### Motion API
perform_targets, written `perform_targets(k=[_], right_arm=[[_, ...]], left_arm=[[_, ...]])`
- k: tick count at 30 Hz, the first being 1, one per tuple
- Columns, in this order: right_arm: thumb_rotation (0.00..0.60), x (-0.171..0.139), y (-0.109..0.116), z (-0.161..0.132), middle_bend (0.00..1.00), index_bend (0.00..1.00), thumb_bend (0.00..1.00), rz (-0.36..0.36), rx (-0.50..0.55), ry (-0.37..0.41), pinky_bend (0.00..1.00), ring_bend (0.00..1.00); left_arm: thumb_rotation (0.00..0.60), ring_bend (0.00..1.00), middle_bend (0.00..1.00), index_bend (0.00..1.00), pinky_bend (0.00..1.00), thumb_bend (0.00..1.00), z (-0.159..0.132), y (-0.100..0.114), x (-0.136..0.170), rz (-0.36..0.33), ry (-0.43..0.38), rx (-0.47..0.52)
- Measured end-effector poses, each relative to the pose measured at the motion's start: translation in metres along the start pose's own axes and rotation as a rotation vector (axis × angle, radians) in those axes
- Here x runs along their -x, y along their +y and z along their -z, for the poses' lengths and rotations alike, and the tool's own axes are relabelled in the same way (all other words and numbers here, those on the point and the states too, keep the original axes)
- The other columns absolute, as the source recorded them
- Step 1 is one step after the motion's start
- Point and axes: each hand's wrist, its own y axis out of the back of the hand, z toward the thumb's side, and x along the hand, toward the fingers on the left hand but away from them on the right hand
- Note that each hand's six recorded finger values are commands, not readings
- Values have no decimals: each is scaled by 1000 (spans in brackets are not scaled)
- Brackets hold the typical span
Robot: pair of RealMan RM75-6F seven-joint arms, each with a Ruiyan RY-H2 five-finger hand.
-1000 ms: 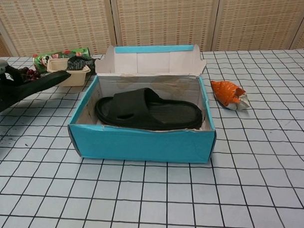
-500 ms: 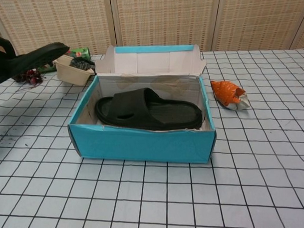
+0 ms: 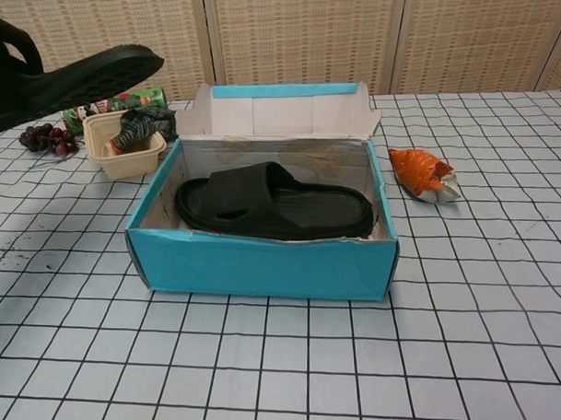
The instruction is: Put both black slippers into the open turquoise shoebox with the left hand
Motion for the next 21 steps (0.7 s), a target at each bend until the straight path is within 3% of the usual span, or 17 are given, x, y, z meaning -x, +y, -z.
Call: perform_targets(k=[4, 13, 21], right_arm=[[600, 0, -1, 0, 0, 0, 168, -7, 8, 4, 0, 0], [600, 1, 3, 4, 0, 0, 168, -7, 26, 2, 0, 0], [600, 1, 2, 4, 0, 0, 168, -12, 28, 5, 0, 0]], left_arm=[[600, 547, 586, 413, 567, 478, -40, 6, 4, 31, -104, 13], [600, 557, 591, 413, 576, 478, -111, 16, -3, 76, -250, -31], [600, 571, 606, 424, 593, 478, -149, 10, -5, 181, -305, -4]])
